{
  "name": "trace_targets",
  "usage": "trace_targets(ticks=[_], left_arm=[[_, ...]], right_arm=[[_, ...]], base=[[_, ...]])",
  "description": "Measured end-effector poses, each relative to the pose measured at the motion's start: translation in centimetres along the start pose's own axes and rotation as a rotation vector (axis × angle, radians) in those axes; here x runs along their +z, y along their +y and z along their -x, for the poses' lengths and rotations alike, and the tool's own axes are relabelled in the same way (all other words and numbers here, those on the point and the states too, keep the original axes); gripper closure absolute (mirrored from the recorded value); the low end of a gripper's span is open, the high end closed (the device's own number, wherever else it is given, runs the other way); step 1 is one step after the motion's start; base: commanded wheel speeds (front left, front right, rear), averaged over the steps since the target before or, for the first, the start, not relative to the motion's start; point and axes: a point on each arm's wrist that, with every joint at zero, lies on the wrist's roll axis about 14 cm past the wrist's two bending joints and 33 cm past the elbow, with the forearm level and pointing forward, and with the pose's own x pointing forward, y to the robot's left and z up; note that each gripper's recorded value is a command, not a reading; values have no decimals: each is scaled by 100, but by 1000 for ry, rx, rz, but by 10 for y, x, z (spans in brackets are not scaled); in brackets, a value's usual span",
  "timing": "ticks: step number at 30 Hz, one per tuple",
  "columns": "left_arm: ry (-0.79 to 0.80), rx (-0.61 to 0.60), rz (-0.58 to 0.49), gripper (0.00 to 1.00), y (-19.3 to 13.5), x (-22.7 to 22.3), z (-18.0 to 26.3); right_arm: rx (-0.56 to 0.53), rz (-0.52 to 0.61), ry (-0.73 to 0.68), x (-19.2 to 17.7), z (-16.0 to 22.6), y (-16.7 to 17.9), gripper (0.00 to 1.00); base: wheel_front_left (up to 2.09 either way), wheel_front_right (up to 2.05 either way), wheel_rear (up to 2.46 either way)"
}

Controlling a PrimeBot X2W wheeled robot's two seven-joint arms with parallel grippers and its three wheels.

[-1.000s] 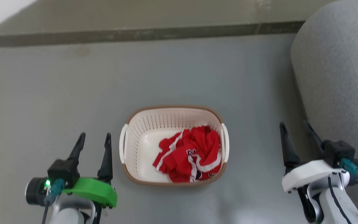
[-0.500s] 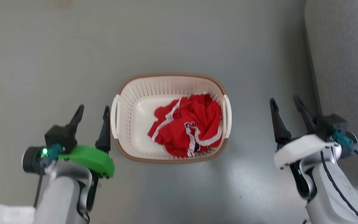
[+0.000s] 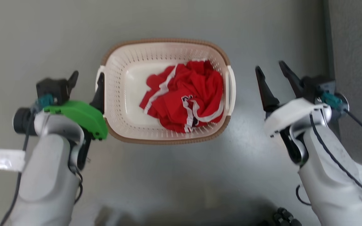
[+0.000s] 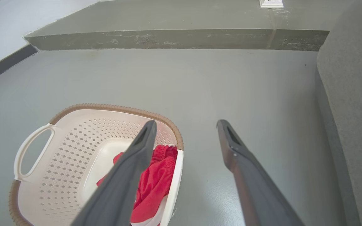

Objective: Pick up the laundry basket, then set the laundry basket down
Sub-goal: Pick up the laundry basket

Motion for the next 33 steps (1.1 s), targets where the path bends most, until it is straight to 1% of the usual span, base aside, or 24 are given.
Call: trace_targets(ticks=[5,9,12,19,33], left_arm=[[99,-11,1,0,8,-28,-22],[183,-9,-1,0,16,-52,-35],[226,-14,1,0,19,-65,-43],[319,2,25,0,30,-96,-54],[445,-1,29,0,38,-139,-68]], right_arm=[[17,-3,73,-26,-16,-1,0],[33,-21,150,-52,-19,2,0],[43,-30,184,-64,-22,3,0],[63,-51,230,-83,-29,5,0],[121,-56,318,-113,-40,15,0]], base=[[0,0,0],[0,0,0],[0,0,0],[0,0,0],[0,0,0]])
